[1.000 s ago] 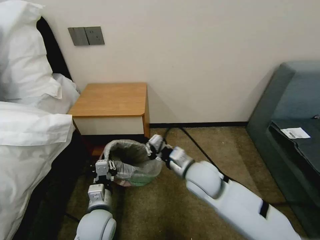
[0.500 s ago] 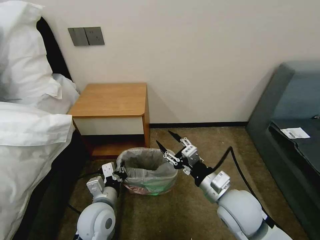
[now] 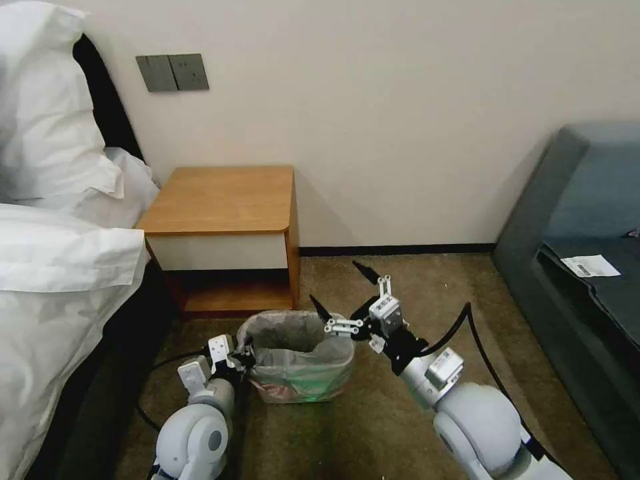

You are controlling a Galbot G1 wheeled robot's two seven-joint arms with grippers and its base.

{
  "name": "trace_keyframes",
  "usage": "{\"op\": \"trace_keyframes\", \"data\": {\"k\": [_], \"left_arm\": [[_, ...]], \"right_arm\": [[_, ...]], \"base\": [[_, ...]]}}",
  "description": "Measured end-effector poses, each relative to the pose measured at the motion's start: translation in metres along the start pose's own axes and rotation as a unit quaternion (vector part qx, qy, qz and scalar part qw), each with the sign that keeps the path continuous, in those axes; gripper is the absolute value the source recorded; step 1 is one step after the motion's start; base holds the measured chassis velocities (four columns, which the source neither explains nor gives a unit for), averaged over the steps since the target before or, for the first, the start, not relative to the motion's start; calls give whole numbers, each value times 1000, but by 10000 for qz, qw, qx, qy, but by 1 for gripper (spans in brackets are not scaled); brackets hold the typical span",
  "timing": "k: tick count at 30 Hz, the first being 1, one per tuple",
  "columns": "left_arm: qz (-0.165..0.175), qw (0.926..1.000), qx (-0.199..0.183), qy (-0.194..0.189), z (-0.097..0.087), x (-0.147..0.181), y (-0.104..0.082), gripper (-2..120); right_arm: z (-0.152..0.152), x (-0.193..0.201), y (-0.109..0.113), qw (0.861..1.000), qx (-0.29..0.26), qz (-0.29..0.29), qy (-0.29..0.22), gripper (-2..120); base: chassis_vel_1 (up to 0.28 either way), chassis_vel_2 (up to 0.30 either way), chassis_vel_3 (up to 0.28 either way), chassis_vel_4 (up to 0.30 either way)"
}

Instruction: Pick up the garbage bag from the table and place it over the trash can.

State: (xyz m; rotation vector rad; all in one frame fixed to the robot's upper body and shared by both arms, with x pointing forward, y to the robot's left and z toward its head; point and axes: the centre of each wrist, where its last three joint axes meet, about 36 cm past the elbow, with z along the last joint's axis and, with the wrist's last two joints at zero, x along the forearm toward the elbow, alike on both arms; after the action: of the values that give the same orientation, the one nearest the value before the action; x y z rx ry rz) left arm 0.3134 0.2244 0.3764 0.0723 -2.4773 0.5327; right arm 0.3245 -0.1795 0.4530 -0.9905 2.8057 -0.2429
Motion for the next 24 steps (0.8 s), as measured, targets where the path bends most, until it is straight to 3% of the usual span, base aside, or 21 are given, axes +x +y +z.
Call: {"op": "trace_keyframes", "data": {"k": [4, 11, 13, 17, 18, 20, 22, 23, 24], "left_arm": [[-28, 10000, -2, 10, 1, 0, 3, 11], [-1, 10000, 15, -2, 2, 1, 2, 38], [1, 10000, 18, -1, 2, 1, 1, 40], [0, 9998, -49, -202, 3, 2, 1, 62], [0, 9998, -49, -202, 3, 2, 1, 62], [37, 9986, -142, -510, 5, 3, 2, 70], [175, 9938, -300, -1061, 9, 1, 5, 80], [175, 9938, -300, -1061, 9, 1, 5, 80], [261, 9896, -437, -1342, 13, -1, 8, 85]], "right_arm": [[8, 2, 4, 10000, -81, -1, 51, 100], [22, -2, 16, 9990, -136, 423, 111, 100], [23, -3, 17, 9986, -153, 485, 118, 100], [22, -7, 27, 9912, -362, 1197, 437, 100], [22, -7, 27, 9912, -362, 1197, 437, 100], [23, -9, 33, 9855, -496, 1516, 584, 100], [30, -9, 40, 9782, -557, 1863, 729, 100], [30, -9, 40, 9782, -557, 1863, 729, 100], [35, -9, 44, 9745, -579, 2024, 777, 100]], "base": [[0, 0, 0, 0], [0, 0, 0, 0], [0, 0, 0, 0], [0, 0, 0, 0], [0, 0, 0, 0], [0, 0, 0, 0], [0, 0, 0, 0], [0, 0, 0, 0], [0, 0, 0, 0]]}}
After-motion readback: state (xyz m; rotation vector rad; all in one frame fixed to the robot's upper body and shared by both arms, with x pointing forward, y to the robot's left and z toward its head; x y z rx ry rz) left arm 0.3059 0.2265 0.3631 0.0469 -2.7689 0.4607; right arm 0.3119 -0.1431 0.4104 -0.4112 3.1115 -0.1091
